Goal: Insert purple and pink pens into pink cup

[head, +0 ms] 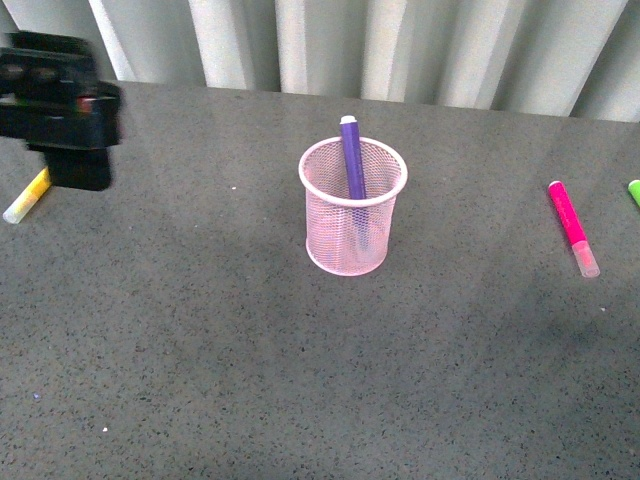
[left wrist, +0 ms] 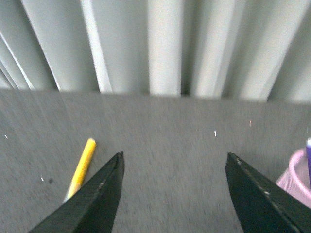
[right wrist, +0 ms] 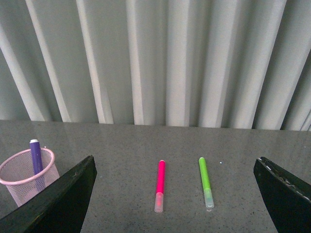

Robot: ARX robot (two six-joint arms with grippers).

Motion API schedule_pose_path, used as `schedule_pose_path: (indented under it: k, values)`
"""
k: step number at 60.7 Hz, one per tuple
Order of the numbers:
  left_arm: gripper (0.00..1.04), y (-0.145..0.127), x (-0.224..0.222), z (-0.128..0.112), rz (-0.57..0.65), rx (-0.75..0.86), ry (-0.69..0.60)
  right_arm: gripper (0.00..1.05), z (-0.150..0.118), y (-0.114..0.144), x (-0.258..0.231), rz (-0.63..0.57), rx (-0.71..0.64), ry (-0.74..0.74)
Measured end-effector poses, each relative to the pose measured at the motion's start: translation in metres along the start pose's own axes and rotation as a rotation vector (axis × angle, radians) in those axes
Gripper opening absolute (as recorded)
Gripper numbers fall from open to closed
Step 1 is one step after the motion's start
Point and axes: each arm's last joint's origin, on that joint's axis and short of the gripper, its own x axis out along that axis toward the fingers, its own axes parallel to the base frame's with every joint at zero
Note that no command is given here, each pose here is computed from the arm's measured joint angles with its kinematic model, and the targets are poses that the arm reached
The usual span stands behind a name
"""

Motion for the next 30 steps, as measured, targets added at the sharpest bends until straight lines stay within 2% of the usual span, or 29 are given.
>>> schedule_pose_path:
  k: [6, 18, 30]
  values:
    - [0.41, 0.011, -0.015, 0.005, 0.014, -0.014, -0.057, 0.98, 0.000, 0.000, 0.000, 0.004, 0.000, 0.000]
    - [0.05, 0.024, -0.038, -0.013, 0.001, -0.009, -0.028, 0.98, 0.000, 0.000, 0.000, 0.001, 0.000, 0.000]
    - [0.04, 0.033, -0.055, -0.013, 0.014, -0.011, -0.034, 0.98, 0.000, 0.000, 0.000, 0.003, 0.000, 0.000]
